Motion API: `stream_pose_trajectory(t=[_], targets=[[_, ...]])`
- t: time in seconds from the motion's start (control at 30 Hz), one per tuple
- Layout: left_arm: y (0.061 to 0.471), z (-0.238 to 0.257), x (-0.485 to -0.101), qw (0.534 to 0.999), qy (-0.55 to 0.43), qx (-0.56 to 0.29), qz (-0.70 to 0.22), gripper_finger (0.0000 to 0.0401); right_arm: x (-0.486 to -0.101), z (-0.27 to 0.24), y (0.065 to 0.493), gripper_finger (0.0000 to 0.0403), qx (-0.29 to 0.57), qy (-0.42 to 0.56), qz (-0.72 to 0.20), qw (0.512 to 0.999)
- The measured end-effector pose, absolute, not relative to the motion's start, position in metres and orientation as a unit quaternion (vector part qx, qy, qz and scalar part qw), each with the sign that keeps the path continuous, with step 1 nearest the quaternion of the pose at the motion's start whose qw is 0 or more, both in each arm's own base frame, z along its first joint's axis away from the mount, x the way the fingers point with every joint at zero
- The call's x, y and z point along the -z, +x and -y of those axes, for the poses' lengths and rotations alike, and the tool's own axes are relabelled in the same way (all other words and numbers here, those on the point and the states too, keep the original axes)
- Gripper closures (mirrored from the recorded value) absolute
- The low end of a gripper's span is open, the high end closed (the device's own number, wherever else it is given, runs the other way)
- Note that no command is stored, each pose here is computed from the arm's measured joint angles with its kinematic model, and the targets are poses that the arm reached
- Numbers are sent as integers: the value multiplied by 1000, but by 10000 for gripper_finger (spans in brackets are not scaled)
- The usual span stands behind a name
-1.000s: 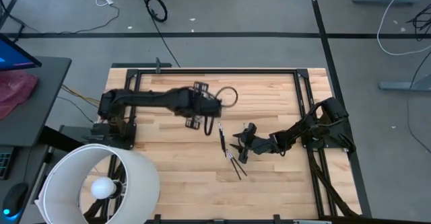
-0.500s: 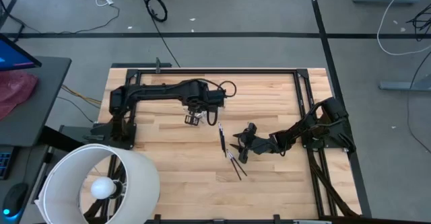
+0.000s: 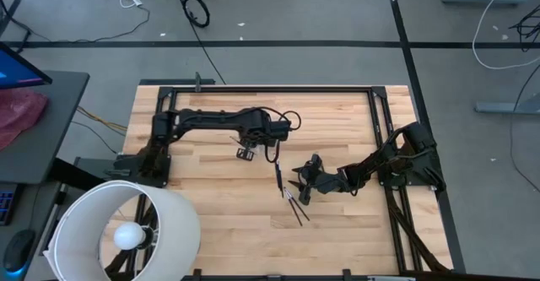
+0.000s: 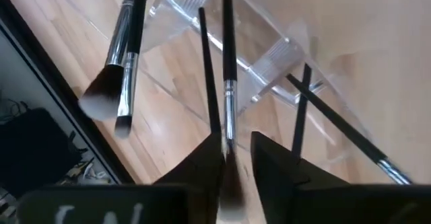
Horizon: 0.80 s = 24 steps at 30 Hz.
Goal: Put items in baskets/containers
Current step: Put the black highlighter brush into the transparent organizer, then put the black eyeshadow brush into the transparent organizer
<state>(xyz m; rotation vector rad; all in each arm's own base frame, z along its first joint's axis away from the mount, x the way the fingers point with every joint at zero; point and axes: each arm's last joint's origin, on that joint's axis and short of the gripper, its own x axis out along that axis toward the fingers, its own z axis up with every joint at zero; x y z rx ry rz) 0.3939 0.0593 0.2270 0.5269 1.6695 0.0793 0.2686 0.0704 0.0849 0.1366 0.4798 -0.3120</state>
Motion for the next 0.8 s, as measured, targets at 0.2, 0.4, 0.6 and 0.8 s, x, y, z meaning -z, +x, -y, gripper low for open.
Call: stream_pose_trajectory(t=[0.2, 0.4, 0.6, 0.8], targets=[[395, -57, -225, 636, 240, -53, -732, 278, -85, -70, 269, 183, 154, 68, -236, 957], [390, -44, -242, 629, 279, -105, -718, 267, -92, -71, 269, 183, 143, 44, -226, 963], [374, -29, -281, 673, 269, -140, -674, 270, -129, -76, 260, 183, 127, 32, -204, 970], [346, -27, -329, 735, 215, -200, -611, 272, -158, -76, 218, 183, 166, 30, -278, 946]])
